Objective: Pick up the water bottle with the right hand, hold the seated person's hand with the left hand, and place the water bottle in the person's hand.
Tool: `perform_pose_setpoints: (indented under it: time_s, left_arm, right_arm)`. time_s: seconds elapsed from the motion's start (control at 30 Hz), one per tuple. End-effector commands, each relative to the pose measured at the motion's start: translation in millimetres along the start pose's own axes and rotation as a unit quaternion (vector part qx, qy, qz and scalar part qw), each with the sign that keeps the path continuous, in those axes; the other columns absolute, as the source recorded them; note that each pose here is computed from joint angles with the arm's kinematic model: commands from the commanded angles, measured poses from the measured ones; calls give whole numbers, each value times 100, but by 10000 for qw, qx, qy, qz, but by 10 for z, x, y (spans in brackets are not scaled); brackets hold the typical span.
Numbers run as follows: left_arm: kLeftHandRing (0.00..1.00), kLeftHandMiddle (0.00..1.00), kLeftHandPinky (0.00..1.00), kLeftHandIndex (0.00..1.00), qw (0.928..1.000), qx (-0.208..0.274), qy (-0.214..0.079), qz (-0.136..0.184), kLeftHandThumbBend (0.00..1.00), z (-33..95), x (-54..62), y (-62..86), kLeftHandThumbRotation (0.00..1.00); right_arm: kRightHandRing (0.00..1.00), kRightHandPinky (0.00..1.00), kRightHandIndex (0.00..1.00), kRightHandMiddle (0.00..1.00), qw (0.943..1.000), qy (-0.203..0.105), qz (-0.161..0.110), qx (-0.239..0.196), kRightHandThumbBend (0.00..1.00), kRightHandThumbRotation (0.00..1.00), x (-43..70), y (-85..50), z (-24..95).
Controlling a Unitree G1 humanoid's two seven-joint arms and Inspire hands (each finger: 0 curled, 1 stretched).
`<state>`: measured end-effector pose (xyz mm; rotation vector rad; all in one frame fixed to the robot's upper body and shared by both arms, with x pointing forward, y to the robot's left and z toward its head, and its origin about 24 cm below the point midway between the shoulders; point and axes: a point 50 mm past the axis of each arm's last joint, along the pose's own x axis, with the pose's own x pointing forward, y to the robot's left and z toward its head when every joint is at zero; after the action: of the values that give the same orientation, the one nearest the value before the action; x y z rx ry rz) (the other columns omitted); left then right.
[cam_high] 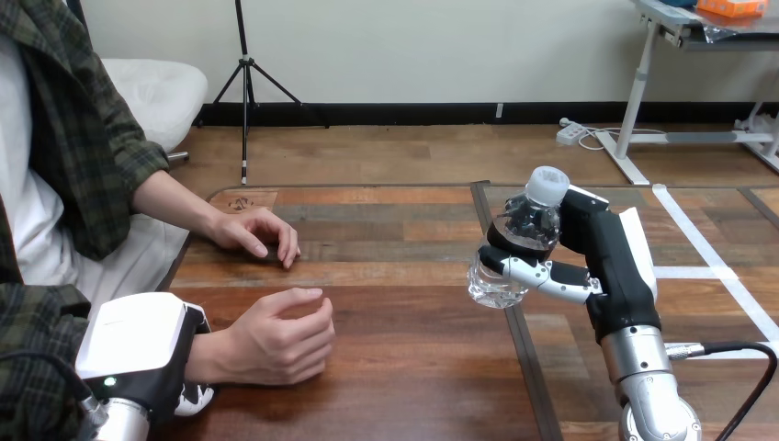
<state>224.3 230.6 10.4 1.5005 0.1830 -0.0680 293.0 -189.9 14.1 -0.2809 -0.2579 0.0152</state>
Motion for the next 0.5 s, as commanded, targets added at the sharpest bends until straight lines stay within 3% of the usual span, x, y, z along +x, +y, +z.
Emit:
perform_pose_setpoints:
  time_s: [0.0, 0.47]
  left_arm:
    - [48, 50, 47, 51, 9997, -49, -184, 151, 79, 105, 67, 9, 0]
    - [47, 49, 45, 50, 9996, -13, -227, 171, 77, 113, 68, 19, 0]
  right_arm:
    - [44, 38, 53, 51, 9973, -706, -185, -43, 73, 0, 275, -98, 274]
    - [44, 39, 53, 51, 9975, -675, -195, -7, 73, 0, 275, -103, 269]
